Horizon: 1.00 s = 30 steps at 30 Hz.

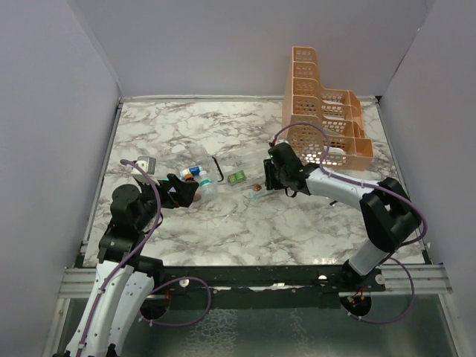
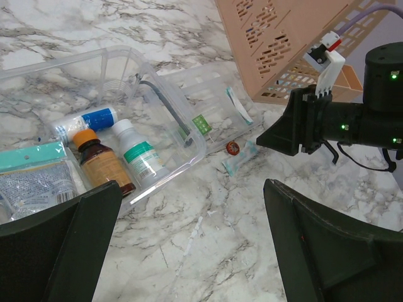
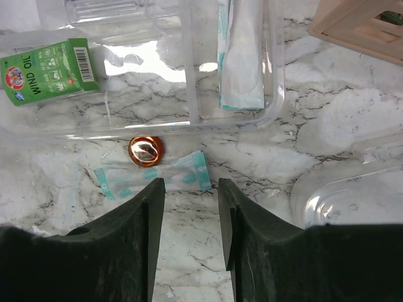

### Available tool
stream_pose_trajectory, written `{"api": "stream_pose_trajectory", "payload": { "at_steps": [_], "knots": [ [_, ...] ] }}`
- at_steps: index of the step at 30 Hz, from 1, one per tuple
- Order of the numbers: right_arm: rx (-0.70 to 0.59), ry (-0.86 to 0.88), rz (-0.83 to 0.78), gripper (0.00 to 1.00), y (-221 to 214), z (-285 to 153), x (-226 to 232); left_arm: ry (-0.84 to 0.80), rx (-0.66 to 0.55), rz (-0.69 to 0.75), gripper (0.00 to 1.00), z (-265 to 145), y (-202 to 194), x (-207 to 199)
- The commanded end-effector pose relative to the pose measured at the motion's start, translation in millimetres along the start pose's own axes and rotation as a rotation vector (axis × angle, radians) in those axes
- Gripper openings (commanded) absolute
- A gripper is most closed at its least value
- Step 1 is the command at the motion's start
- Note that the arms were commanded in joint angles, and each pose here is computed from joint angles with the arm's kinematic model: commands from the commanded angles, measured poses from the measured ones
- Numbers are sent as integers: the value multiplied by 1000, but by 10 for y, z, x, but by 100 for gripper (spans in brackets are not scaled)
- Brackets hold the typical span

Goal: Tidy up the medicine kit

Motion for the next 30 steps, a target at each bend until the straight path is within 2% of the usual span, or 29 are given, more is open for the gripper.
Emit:
{"api": "stream_pose_trajectory", "payload": {
  "at_steps": [1,13,24,30],
  "knots": [
    [12,-53,37,39,-14,157,20,-39,-21,13,99,-2,55,-68],
    [79,-148,63,38,-177,312,-33,-36,-20,12,99,2,54,-61],
    [265,-139,1,37,-606,23,78,-41,-25,13,99,-8,60,-70],
    [261,-64,24,38,-629,-210,229,-43,-26,13,99,-12,62,-74]
  ]
}}
Point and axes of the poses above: each gripper's point midway between its finger pads, its own z axis out along the fingers, its own x axis along the line the jaws close on, y = z × x, the point moved 5 cm from there along -z, back along the fingers, and after that the axes turned 14 degrees about -z, right-handed, at the moved point
